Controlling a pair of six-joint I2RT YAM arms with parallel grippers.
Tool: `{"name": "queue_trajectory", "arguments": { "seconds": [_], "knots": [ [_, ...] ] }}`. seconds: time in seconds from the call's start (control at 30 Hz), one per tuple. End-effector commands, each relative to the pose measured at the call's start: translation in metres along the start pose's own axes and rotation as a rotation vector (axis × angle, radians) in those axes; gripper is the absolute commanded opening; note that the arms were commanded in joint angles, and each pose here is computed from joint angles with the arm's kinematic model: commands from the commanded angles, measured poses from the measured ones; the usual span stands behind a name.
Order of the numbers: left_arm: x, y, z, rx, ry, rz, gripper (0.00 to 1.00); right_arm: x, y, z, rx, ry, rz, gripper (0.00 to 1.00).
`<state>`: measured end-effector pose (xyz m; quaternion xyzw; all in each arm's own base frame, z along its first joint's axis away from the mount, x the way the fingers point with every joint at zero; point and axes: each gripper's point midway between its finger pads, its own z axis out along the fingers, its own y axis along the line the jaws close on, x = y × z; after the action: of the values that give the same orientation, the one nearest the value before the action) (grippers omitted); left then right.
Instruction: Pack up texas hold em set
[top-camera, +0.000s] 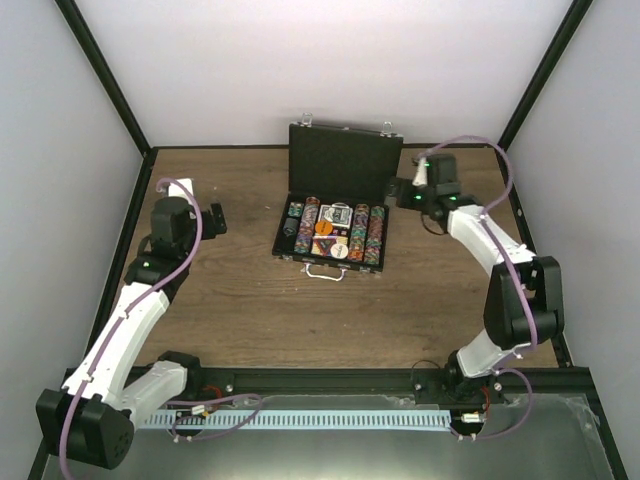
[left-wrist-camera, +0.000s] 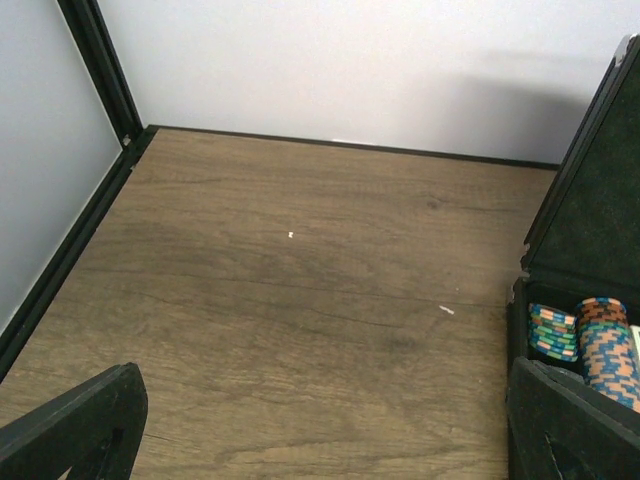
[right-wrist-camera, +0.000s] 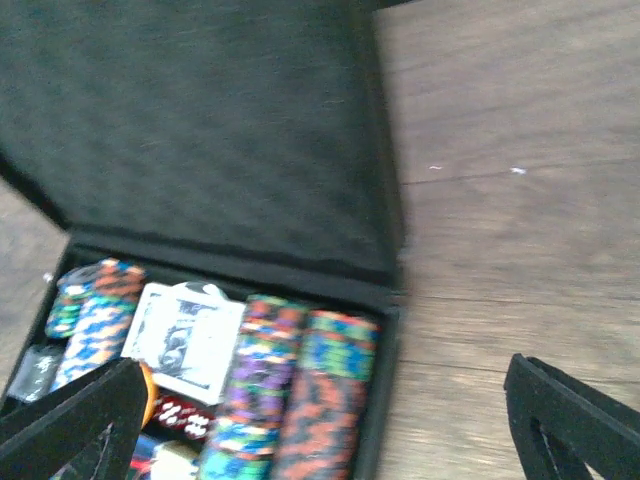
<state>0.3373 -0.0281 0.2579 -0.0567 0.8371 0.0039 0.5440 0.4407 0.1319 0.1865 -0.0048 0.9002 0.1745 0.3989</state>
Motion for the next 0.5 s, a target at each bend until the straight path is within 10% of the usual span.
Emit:
{"name": "queue_trajectory", "arguments": {
  "seconds": [0.0, 0.47],
  "knots": [
    [0.0, -0.005, 0.004, 0.015, 0.012, 0.015, 1.0, -0.034, -0.02, -0.006, -0.21, -0.098, 0.103, 1.0],
    [0.003, -0.006, 0.007, 0.015, 0.023, 0.022, 1.0, -0.129, -0.014, 0.027, -0.51, -0.211, -0.003, 1.0]
  ]
}}
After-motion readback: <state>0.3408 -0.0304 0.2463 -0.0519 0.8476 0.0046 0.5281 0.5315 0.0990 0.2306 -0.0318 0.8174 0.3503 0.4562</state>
